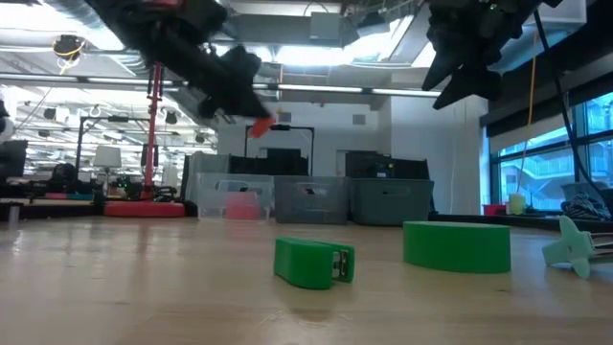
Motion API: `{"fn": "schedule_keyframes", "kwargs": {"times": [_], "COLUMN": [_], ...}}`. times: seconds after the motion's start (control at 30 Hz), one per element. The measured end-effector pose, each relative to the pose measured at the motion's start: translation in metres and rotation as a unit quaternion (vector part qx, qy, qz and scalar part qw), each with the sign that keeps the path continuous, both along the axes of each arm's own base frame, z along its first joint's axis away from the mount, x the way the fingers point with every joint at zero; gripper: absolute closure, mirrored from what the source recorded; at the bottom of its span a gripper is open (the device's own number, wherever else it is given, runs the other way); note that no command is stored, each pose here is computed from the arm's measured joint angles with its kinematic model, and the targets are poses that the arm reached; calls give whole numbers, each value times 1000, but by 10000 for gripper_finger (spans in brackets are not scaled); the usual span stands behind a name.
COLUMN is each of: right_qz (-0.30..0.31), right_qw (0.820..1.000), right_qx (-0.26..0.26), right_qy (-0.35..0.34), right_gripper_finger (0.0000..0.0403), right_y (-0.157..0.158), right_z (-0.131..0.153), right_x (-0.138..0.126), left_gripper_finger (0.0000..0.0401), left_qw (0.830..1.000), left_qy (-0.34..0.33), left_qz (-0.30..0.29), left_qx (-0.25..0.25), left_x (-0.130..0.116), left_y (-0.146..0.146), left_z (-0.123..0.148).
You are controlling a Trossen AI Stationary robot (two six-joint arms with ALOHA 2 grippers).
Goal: Pick and place Stapler, Stapler remover, tape
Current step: Put the orange tape into the transparent bin
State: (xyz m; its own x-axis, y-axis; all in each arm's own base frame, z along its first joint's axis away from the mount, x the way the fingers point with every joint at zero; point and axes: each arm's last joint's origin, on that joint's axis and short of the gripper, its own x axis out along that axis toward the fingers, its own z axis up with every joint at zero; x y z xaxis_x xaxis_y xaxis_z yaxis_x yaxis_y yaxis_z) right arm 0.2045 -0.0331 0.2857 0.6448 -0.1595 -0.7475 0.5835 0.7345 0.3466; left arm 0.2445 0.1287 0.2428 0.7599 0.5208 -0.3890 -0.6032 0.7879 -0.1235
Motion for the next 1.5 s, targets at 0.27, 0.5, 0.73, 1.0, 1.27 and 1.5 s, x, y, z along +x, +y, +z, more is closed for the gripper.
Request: {"fn": "schedule_keyframes", "kwargs": {"times": [0.27, 0.5, 0.73, 1.0, 1.27, 1.5], "right_qz": [1, 3, 3, -1, 1, 1], "right_qw": [1000, 999, 999, 999, 999, 999], "right_qx": [-15, -26, -27, -22, -34, -34], "right_qy": [-3, -25, -33, -32, -30, -30], "right_gripper_finger": [187, 187, 187, 187, 187, 187], "right_y": [-2, -3, -3, -3, -4, -4], "right_z": [1, 4, 5, 5, 5, 5], "right_x": [1, 4, 5, 5, 4, 5], "left_gripper_finger": [374, 374, 374, 374, 374, 374], "left_qw": [979, 971, 946, 921, 895, 899], "left_qy": [202, 235, 307, 342, 381, 369], "left_qz": [29, 16, -35, -149, -200, -210], "left_qx": [-29, -48, -96, -108, -118, -111], "left_x": [-29, -24, 4, 36, 37, 40], "left_y": [51, 84, 103, 85, 68, 66], "left_z": [26, 16, -21, -16, -21, -28]}}
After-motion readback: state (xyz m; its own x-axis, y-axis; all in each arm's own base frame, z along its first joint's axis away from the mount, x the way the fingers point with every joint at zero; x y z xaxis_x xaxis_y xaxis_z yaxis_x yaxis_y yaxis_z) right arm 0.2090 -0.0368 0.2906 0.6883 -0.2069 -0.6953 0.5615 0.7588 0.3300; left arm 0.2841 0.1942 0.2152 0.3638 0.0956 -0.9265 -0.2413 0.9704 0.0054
